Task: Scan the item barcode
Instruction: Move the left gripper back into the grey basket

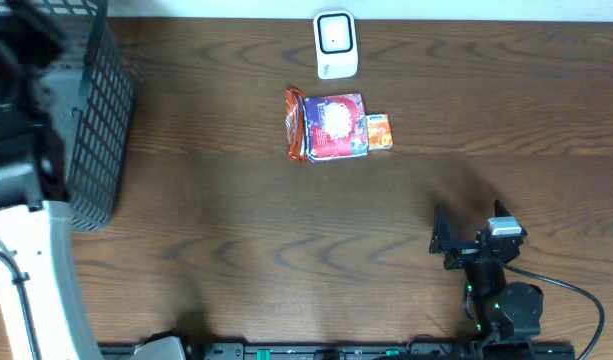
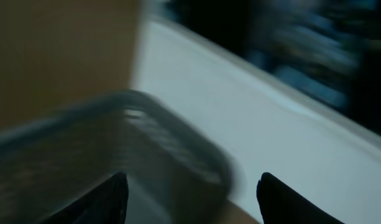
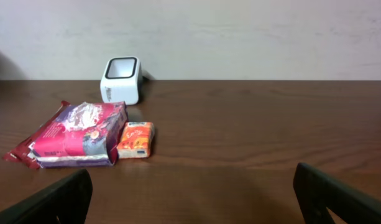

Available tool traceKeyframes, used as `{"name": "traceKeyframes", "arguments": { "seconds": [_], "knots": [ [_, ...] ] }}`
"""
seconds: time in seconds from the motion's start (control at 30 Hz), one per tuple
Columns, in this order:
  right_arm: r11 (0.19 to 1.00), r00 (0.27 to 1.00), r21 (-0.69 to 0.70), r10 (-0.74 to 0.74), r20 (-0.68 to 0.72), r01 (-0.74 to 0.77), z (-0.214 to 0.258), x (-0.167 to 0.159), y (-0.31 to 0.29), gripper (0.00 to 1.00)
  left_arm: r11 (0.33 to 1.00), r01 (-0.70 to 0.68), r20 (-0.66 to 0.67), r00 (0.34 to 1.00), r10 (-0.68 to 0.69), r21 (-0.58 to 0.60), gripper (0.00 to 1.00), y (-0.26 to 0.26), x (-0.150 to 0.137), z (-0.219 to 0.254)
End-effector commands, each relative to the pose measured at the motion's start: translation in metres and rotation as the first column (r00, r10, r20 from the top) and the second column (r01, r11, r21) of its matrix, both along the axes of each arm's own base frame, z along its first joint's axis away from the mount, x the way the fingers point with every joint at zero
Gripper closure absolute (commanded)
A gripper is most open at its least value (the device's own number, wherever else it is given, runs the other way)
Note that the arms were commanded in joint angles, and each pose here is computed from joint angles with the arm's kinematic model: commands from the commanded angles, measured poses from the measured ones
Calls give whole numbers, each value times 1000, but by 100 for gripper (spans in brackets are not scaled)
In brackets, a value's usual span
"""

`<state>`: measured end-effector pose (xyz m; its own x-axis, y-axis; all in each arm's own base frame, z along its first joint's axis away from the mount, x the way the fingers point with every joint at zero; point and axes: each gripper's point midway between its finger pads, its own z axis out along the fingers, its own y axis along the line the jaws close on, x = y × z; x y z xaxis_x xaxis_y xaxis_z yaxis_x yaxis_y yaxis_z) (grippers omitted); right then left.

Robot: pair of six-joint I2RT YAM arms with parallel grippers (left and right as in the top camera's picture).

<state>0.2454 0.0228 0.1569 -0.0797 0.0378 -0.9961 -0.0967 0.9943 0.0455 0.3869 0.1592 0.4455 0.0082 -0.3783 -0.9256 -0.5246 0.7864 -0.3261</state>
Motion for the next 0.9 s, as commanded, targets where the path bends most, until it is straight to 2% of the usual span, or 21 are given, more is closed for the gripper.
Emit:
{"name": "traceKeyframes", "arguments": {
  "seconds": [0.0,0.1,0.2,0.33,0.47,0.57,0.87],
  "knots": [
    [1000,1000,-8,-10,0,10,-1,0,-2,1,978,-202,-133,969,207,49,33,71,-18,-33],
    [1000,1000,-8,-10,0,10,-1,0,-2,1,968,-215,-317,916,245,125,33,107,-25,-74],
    [1000,1000,-8,-10,0,10,-1,0,-2,1,970,-158,-524,819,235,187,33,131,-33,-121],
    [1000,1000,-8,-10,0,10,-1,0,-2,1,979,-99,-697,690,196,178,33,151,-45,-174],
    [1000,1000,-8,-10,0,10,-1,0,-2,1,988,-106,-783,603,154,112,33,160,-55,-215],
    [1000,1000,-8,-10,0,10,-1,0,-2,1,997,-16,-875,479,73,75,33,158,-60,-253],
    [1000,1000,-8,-10,0,10,-1,0,-2,1,999,29,-950,307,-48,-41,33,148,-73,-330]
  ]
}}
